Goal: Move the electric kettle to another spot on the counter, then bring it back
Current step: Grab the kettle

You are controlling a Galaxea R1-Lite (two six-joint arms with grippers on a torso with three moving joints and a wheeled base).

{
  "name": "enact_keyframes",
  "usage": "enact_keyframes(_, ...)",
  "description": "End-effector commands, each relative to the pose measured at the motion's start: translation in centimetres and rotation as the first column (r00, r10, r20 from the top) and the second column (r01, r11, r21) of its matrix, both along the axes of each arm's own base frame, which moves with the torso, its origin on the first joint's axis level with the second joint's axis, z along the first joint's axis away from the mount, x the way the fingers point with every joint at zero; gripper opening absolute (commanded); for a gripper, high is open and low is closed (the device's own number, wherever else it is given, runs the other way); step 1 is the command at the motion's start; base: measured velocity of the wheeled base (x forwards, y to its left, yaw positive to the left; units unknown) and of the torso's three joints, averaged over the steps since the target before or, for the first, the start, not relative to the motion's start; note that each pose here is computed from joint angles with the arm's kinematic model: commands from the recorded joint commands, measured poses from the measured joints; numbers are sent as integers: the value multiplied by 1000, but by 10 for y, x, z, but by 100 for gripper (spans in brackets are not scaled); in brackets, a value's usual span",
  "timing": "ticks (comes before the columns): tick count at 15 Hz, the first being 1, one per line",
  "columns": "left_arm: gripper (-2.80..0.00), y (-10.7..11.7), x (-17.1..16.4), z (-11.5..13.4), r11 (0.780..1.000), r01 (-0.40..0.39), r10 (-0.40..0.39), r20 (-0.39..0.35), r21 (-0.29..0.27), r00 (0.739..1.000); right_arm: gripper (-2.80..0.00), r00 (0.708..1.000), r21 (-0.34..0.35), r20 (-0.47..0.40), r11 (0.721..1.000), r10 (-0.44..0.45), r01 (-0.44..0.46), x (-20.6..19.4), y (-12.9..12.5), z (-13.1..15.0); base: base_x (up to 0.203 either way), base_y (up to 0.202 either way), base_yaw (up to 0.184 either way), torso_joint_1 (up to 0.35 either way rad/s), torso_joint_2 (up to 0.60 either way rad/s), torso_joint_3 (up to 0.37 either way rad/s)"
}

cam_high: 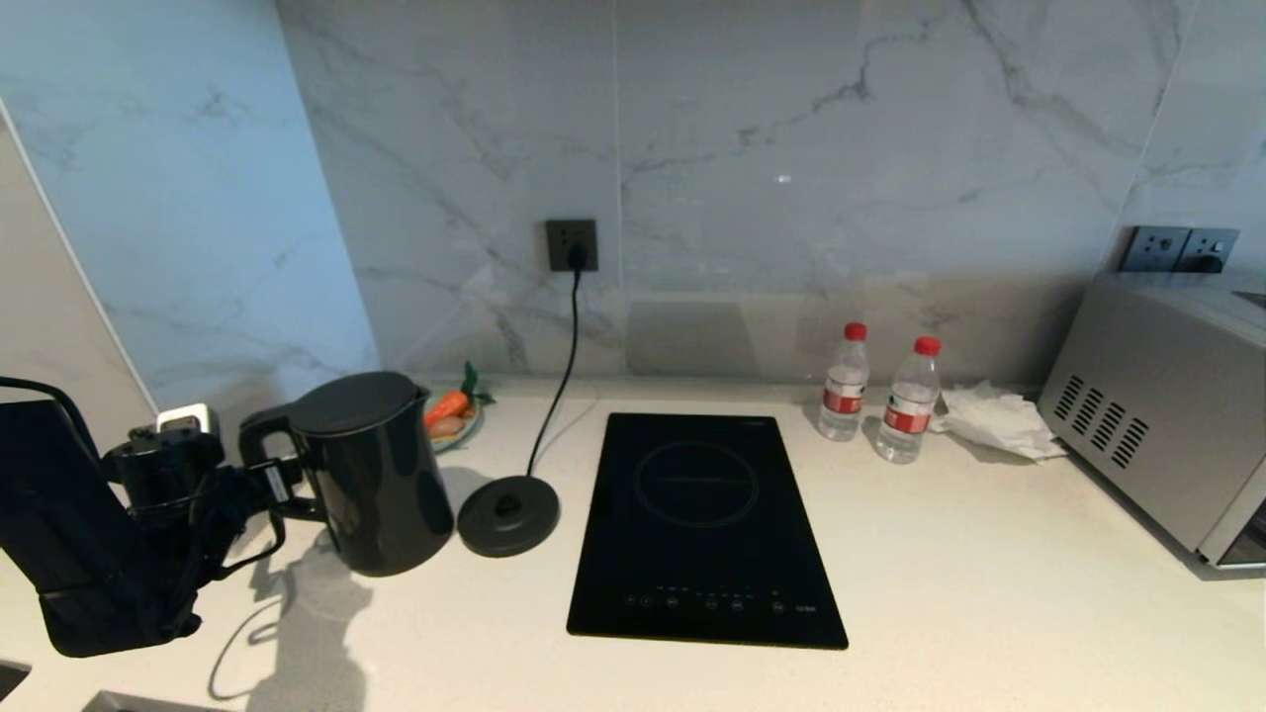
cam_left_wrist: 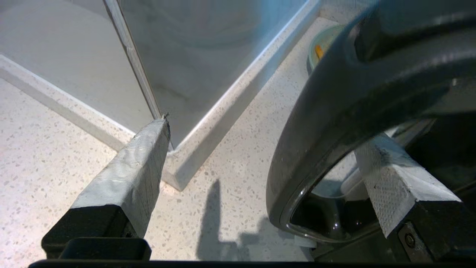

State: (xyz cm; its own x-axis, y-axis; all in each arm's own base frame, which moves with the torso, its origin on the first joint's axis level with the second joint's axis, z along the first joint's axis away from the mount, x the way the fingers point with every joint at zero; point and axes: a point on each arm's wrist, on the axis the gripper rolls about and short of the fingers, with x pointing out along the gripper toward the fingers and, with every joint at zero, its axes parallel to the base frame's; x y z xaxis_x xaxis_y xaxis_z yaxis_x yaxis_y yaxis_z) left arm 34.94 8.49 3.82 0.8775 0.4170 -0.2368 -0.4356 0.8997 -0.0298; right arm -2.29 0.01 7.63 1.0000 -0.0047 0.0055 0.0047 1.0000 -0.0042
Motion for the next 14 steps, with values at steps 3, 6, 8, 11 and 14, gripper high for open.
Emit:
enact_keyframes(3,0,1,4,5,1000,-5,5,44,13,999,-280,1000,0,0,1000,0,0,0,0,0,0,0,0,0,0,0)
enact_keyframes(6,0,5,5,6,998,-12,6,105,56,995,-280,1000,0,1,1000,0,0,0,0,0,0,0,0,0,0,0)
enact_keyframes(8,0,5,5,9,998,-11,4,116,59,993,-280,1000,0,-1,1000,0,0,0,0,0,0,0,0,0,0,0)
enact_keyframes(11,0,4,7,13,998,-11,2,132,63,991,-280,1000,0,1,1000,0,0,0,0,0,0,0,0,0,0,0)
enact_keyframes(14,0,5,9,16,998,-12,2,143,66,990,-280,1000,0,1,1000,0,0,0,0,0,0,0,0,0,0,0)
